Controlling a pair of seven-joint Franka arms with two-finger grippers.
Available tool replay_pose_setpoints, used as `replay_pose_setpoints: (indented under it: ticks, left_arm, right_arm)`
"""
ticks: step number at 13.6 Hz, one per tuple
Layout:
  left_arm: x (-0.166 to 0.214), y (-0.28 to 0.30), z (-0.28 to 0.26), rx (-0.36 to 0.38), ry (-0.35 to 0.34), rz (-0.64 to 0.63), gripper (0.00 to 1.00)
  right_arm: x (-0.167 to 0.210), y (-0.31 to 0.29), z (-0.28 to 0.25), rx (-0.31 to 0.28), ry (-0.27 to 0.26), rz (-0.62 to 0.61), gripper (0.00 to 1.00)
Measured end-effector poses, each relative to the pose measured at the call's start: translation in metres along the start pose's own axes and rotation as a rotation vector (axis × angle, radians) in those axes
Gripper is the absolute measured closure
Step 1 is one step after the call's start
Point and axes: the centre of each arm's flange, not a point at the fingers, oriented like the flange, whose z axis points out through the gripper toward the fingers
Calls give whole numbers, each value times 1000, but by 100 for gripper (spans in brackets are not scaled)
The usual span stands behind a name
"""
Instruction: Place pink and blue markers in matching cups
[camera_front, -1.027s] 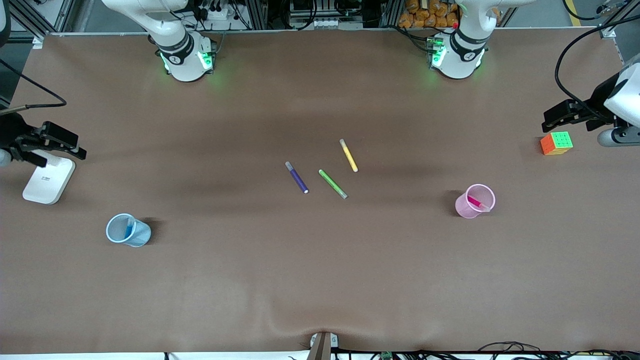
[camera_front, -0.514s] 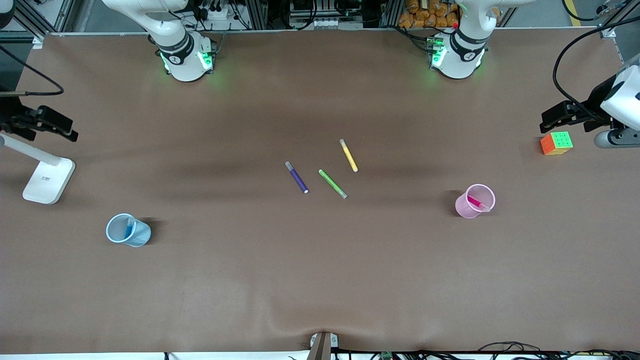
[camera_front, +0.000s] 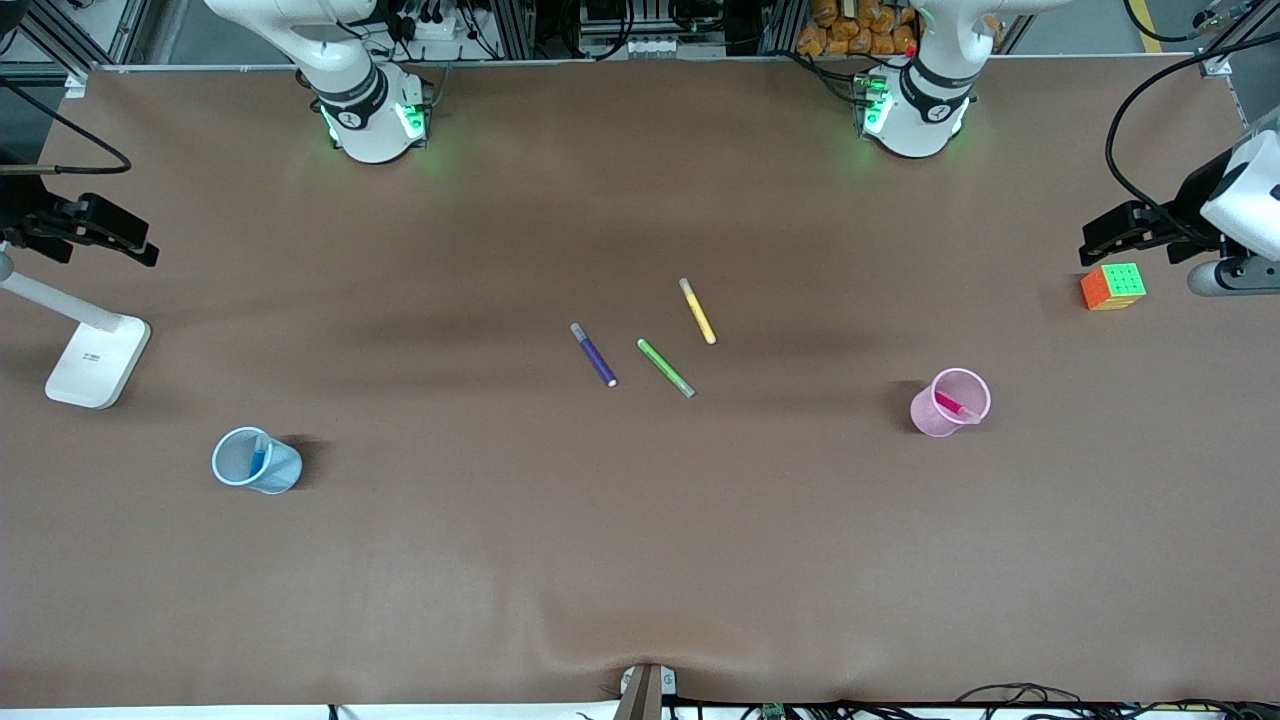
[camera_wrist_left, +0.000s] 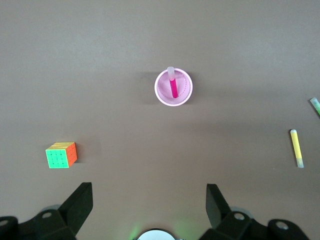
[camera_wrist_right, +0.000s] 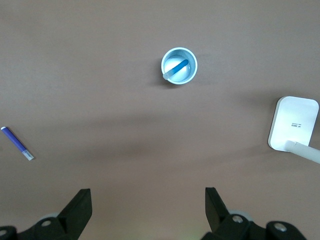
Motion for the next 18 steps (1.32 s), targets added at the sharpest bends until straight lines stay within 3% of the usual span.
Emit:
replay_pose_setpoints:
  ticks: [5,18]
  left_arm:
    - [-2,0,-1,0,-3,-1,0]
    - [-10,1,-24,0,12,2,0]
  right_arm:
    - [0,0,-6,1,15,-68,0]
    - [1,-6,-18,33,41,-80,0]
